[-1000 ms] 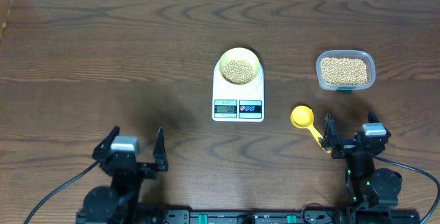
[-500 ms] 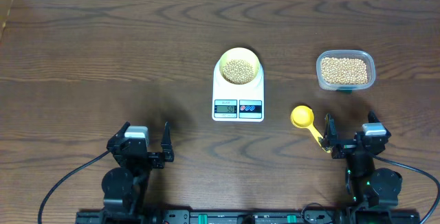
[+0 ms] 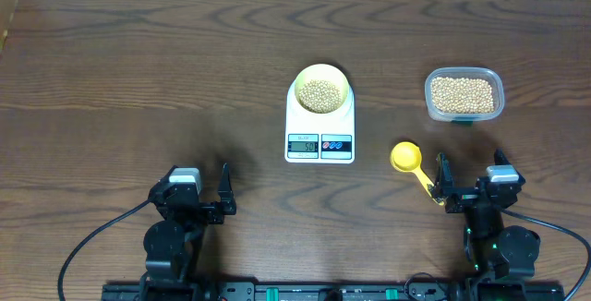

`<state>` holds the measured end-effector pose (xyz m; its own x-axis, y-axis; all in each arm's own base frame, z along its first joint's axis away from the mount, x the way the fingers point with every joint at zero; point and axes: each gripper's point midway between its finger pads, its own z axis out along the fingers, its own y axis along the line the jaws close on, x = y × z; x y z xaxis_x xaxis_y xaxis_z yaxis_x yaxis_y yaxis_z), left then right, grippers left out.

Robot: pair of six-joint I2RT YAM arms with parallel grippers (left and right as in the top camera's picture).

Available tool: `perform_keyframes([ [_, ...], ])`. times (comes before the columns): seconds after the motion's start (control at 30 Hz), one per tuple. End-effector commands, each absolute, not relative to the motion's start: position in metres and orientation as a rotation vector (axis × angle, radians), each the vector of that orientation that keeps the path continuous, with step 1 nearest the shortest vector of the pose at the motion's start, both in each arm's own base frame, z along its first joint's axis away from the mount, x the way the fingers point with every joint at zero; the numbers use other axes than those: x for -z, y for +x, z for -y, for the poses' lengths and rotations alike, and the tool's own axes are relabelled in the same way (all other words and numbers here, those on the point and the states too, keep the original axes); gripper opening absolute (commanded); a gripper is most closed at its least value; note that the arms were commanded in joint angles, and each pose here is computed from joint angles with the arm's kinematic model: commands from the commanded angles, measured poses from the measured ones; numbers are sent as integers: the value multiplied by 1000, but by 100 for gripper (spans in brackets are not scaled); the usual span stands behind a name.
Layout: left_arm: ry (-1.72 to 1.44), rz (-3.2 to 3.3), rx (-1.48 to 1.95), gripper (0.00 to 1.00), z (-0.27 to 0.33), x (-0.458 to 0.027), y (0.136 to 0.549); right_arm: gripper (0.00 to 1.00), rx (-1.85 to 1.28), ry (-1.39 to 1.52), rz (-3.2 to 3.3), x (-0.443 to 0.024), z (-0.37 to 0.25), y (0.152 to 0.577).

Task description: Scoop item into bowl and weigh 50g on scale

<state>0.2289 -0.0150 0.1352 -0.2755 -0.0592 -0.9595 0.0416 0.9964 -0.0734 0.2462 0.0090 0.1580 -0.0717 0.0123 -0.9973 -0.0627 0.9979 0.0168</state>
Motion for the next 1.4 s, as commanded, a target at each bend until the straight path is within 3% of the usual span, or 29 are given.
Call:
perform_keyframes([
  [0.0,-40,-1854,93,98,12,-126,231,99,-53,-49,-1641,-158,-10,246],
  [1.37,-30,-1759,63,98,10,-129,244,99,-53,-49,-1641,-158,-10,246],
])
